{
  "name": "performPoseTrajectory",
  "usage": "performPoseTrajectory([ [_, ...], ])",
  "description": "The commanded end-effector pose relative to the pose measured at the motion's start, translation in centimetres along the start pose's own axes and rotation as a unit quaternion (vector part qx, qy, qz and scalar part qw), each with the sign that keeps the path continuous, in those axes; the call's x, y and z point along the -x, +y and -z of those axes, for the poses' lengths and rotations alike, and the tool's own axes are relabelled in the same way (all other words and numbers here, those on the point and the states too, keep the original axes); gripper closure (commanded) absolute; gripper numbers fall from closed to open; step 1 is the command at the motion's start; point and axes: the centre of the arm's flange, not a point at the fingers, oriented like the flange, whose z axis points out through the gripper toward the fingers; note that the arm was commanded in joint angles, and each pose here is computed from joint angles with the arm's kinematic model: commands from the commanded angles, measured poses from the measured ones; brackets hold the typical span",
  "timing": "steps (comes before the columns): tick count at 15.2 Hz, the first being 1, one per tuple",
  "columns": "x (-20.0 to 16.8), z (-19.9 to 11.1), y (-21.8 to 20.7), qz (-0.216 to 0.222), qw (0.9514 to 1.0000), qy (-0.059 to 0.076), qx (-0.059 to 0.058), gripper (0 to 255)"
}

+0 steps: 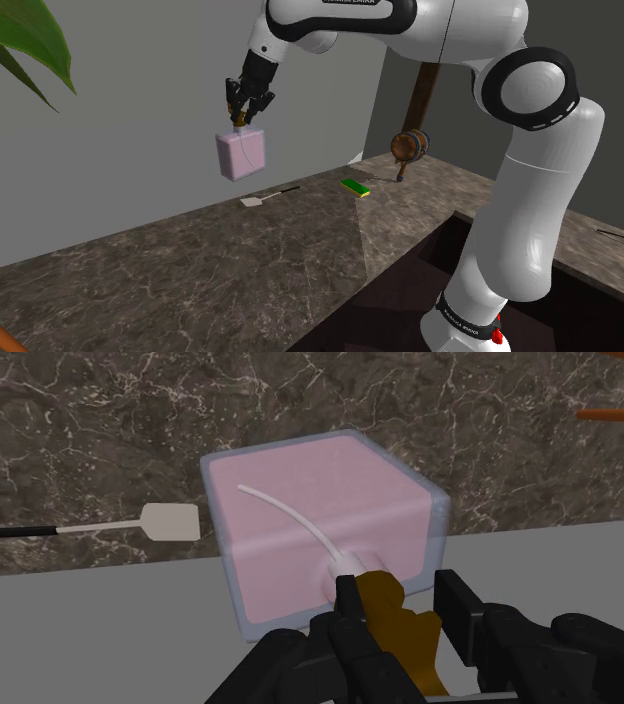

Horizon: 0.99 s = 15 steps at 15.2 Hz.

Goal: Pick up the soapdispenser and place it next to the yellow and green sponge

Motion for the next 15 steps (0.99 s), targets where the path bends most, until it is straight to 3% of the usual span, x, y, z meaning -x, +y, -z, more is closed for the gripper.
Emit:
performPoseTrajectory([
  [1,-0.2,1.0,-0.3,0.000,1.0000,0.000,0.000,255],
  [10,-1.3,5.3,-1.4,0.000,1.0000,0.000,0.000,255],
  [15,-1.3,6.9,5.0,0.000,1.0000,0.000,0.000,255],
])
